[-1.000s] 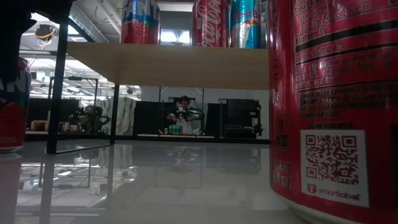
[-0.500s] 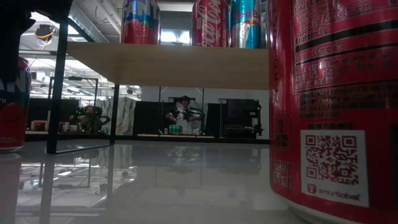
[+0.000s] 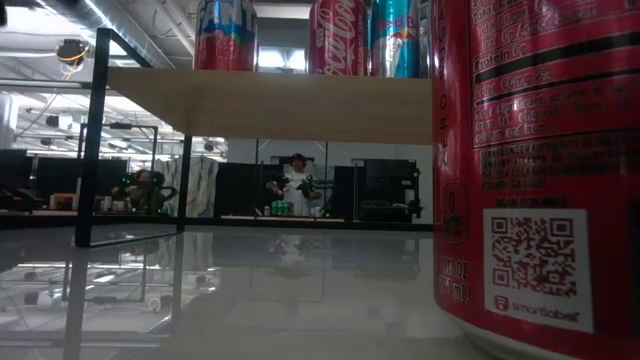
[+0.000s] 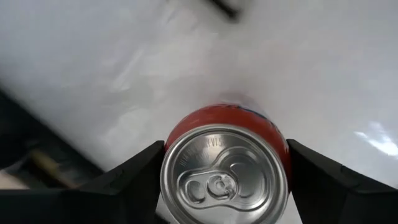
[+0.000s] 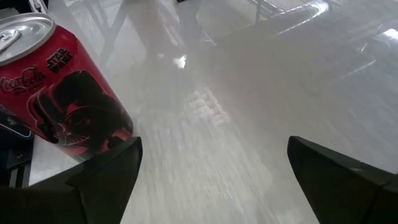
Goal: Place canned beverage on shelf
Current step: Put the red soda can on the shelf aligned with the other red soda cans
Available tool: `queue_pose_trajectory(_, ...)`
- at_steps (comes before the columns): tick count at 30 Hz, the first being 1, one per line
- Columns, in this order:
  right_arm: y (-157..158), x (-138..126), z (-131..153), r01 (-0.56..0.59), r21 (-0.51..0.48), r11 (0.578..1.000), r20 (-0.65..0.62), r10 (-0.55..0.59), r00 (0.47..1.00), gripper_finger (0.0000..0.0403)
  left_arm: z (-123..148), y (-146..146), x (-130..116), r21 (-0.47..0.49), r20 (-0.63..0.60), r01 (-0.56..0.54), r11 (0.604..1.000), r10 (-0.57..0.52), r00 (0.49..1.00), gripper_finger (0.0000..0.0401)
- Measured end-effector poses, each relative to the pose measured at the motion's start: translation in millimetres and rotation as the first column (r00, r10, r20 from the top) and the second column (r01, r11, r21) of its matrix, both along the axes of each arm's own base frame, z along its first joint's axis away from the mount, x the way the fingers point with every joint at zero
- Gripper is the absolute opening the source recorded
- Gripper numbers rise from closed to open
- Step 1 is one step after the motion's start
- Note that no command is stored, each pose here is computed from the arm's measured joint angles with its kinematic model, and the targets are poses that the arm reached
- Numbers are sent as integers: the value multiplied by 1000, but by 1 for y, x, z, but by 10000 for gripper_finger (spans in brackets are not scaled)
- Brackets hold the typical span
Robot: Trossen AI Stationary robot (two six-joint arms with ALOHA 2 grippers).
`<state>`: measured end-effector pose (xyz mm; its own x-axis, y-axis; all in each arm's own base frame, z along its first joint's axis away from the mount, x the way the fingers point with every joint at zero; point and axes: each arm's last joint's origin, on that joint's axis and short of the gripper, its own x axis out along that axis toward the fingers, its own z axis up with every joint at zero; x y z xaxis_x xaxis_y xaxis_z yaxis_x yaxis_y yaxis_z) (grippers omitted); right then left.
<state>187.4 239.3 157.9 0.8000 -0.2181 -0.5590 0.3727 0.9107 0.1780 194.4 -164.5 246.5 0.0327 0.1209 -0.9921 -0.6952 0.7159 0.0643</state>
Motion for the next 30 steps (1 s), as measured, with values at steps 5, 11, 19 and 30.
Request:
queue_pose_trajectory(5,0,0,0,0,0,1000,0,0,1000,392,21,-12,4,-44,87,37,998,-33,996,271)
queue_pose_trajectory(11,-1,0,0,0,-7,1000,-5,0,1000,392,50,-34,11,-178,261,169,969,-119,958,271)
queue_pose_trajectory(19,-1,-1,0,0,-11,1000,-8,0,1000,392,82,-51,25,-260,496,274,926,-115,861,271)
queue_pose_trajectory(30,-1,-1,-1,0,-12,1000,-9,0,1000,392,124,-32,49,-40,680,357,933,-236,694,271)
